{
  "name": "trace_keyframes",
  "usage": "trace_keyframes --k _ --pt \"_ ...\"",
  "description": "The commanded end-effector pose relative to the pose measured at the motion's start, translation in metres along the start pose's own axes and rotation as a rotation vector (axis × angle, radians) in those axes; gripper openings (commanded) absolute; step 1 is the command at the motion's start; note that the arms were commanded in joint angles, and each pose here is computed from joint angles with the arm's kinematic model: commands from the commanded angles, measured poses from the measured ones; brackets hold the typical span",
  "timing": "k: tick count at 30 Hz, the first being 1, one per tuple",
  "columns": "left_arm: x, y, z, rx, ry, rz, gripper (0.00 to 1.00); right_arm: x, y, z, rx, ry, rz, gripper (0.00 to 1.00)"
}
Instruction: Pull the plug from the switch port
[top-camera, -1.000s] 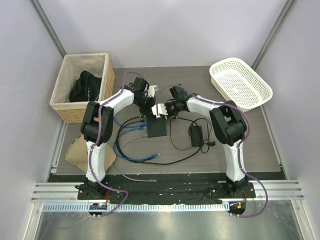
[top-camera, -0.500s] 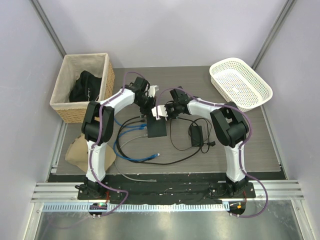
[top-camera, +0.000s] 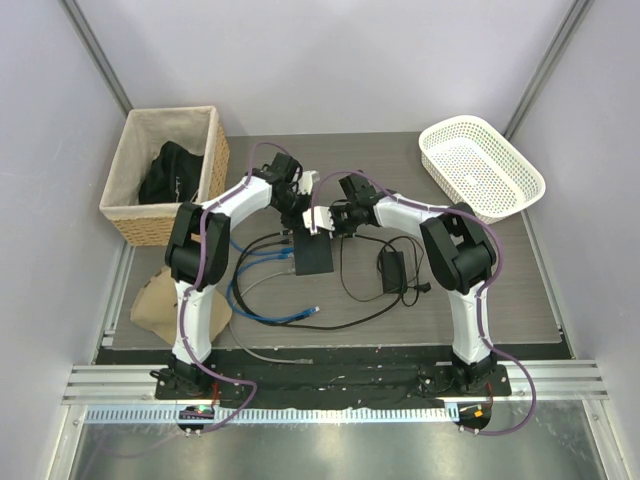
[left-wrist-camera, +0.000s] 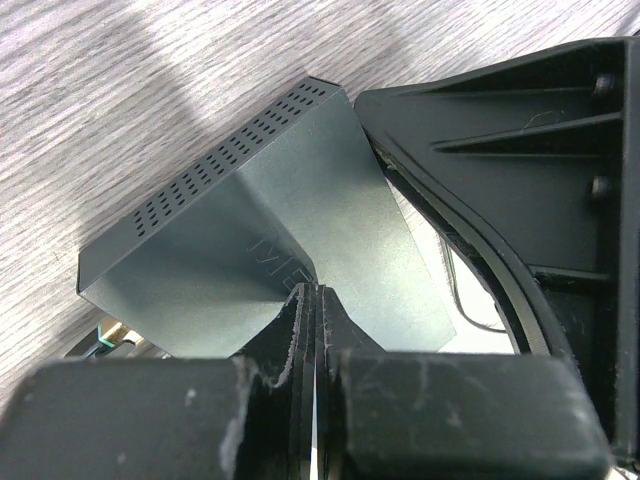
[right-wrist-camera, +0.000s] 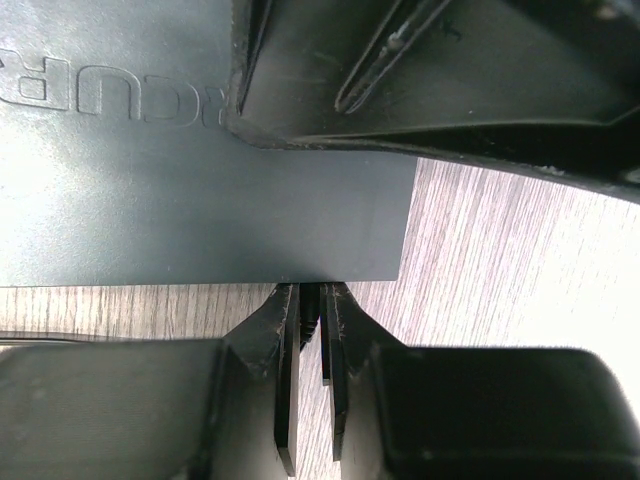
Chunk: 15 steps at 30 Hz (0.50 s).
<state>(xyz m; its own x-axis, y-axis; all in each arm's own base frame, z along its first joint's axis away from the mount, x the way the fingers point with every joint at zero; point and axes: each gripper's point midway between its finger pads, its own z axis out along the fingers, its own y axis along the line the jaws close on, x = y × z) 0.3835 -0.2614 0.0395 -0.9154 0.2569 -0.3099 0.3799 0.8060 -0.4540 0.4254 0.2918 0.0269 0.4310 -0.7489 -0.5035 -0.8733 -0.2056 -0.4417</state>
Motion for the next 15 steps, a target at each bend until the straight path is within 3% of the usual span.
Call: trace_keyframes --k 1,15 --pt "0.083 0.076 0.044 -0.261 0.260 -0.028 0.00 0.059 0.057 -0.004 -0.164 0.197 0.163 0.02" --pt "0.083 0.077 0.044 -0.263 0.260 -0.023 0.00 0.071 0.060 -0.012 -0.182 0.229 0.142 0.01"
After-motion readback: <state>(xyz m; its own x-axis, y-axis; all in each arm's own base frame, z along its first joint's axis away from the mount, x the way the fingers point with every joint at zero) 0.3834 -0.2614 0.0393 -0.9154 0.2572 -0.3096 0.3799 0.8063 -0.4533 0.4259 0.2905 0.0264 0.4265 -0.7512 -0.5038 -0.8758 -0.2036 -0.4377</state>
